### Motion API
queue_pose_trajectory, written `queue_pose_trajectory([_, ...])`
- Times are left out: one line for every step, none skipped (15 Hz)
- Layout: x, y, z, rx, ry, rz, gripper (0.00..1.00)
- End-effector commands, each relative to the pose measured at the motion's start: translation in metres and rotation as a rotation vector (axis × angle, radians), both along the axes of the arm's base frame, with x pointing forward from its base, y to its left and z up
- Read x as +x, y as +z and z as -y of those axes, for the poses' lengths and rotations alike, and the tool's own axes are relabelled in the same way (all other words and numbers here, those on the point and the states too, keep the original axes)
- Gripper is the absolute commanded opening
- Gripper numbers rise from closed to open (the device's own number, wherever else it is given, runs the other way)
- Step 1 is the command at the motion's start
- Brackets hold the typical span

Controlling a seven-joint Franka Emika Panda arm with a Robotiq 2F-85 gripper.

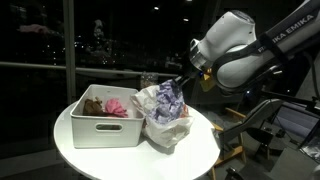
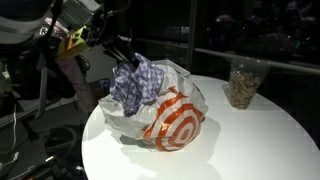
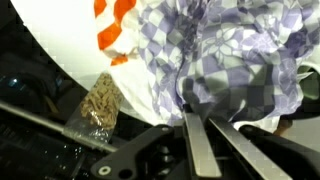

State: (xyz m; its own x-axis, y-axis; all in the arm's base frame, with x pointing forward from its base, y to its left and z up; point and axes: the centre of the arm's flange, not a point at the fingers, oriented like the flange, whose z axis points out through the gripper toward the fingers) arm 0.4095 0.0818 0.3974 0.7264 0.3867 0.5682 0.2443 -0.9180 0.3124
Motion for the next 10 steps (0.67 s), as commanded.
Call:
queue_pose_trajectory([0.004,-0.028,0.005,-0.027,0.005,-0.159,0.06])
queue_pose_trajectory([0.008,-0.039,0.006,-0.029,0.008,-0.198,0.06])
queue_pose_trajectory([0.014,-0.051,0.005,-0.028,0.013,-0.228,0.06])
queue_pose_trajectory([0.022,-0.062,0.005,-0.021,0.023,-0.251,0.06])
queue_pose_trajectory([0.029,-0.071,0.004,-0.008,0.033,-0.273,0.06])
queue_pose_trajectory([0.040,-0.083,0.002,0.003,0.048,-0.287,0.06])
queue_pose_trajectory([0.049,-0.093,-0.001,0.009,0.061,-0.300,0.06])
queue_pose_trajectory([0.060,-0.100,-0.004,0.022,0.068,-0.307,0.06])
queue_pose_trajectory([0.070,-0.105,-0.006,0.041,0.070,-0.305,0.06])
queue_pose_trajectory([0.082,-0.108,-0.006,0.059,0.081,-0.298,0.06])
